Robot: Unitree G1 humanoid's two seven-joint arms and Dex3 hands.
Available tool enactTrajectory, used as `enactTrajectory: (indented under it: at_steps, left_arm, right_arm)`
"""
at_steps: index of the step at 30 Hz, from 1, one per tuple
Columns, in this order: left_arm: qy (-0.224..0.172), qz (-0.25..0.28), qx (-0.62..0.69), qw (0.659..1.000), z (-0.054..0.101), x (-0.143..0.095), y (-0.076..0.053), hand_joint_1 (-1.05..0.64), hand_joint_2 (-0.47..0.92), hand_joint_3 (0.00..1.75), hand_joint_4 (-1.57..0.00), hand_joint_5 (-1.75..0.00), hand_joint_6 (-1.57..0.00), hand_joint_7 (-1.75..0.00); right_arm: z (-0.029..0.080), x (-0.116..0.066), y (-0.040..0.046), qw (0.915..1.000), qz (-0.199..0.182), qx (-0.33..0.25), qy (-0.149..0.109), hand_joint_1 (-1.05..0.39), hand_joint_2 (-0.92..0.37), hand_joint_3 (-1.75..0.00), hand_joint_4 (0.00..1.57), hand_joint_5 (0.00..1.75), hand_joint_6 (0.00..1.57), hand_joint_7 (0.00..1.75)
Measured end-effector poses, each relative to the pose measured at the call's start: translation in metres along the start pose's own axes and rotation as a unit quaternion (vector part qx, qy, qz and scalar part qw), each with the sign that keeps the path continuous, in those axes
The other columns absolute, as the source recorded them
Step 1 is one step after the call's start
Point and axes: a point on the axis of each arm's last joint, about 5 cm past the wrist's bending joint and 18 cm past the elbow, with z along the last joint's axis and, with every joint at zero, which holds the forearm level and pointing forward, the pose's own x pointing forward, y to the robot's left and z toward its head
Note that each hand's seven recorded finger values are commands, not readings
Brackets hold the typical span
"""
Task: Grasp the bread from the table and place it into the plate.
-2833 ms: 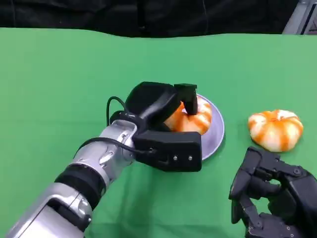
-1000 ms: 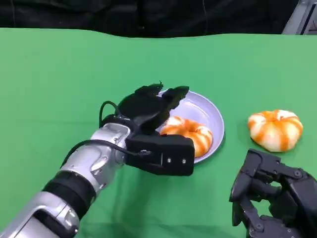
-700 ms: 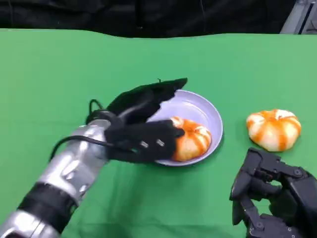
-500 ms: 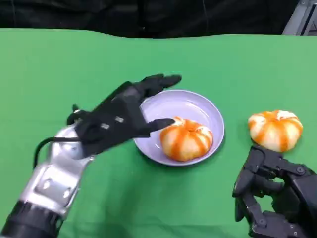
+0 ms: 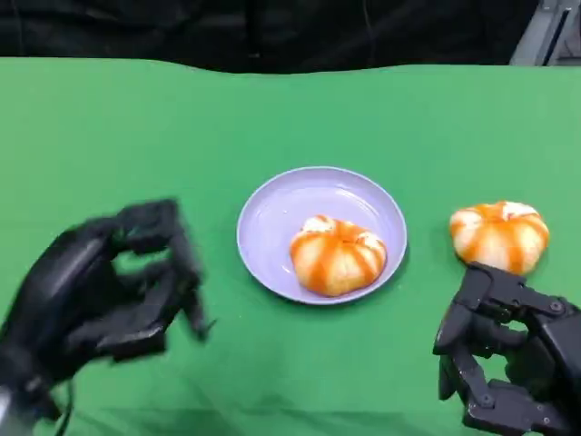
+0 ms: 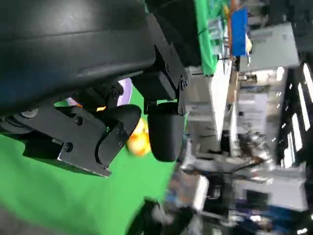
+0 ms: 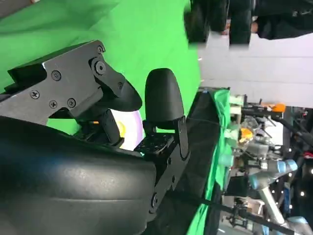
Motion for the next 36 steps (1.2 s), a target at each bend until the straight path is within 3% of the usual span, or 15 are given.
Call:
enactTrajectory:
  at_steps: [6, 12, 18, 24, 36]
  left_arm:
    - [0.011, 0.039, -0.057, 0.998, -0.010, -0.044, 0.003, -0.01, 0.64, 1.34, -0.93, -1.75, -0.74, -1.75]
    - [0.012, 0.061, -0.077, 0.995, -0.019, -0.061, 0.005, -0.02, 0.64, 1.32, -0.95, -1.75, -0.77, -1.75]
    - [0.000, 0.072, -0.076, 0.994, -0.022, -0.061, 0.011, -0.01, 0.61, 1.40, -0.97, -1.75, -0.78, -1.75]
    - [-0.003, 0.067, -0.080, 0.995, -0.023, -0.058, 0.011, 0.05, 0.69, 1.36, -0.97, -1.75, -0.77, -1.75]
    - [-0.003, 0.079, -0.089, 0.993, -0.024, -0.048, 0.009, 0.14, 0.70, 1.43, -1.00, -1.75, -0.78, -1.75]
  right_arm:
    - [-0.002, 0.002, -0.0043, 1.0000, 0.000, -0.005, 0.001, -0.03, -0.64, -1.11, 0.75, 1.75, 0.66, 1.55]
    - [-0.007, 0.003, -0.0070, 1.0000, 0.004, -0.006, 0.003, 0.00, -0.65, -1.11, 0.77, 1.75, 0.66, 1.55]
    - [-0.008, 0.002, -0.0077, 1.0000, 0.002, -0.007, 0.004, 0.00, -0.63, -1.11, 0.80, 1.75, 0.68, 1.55]
    - [-0.008, 0.002, -0.0083, 1.0000, 0.003, -0.001, 0.003, 0.00, -0.64, -1.12, 0.81, 1.75, 0.69, 1.55]
    - [-0.008, 0.001, -0.0092, 1.0000, 0.006, 0.005, 0.000, 0.00, -0.65, -1.13, 0.80, 1.75, 0.67, 1.58]
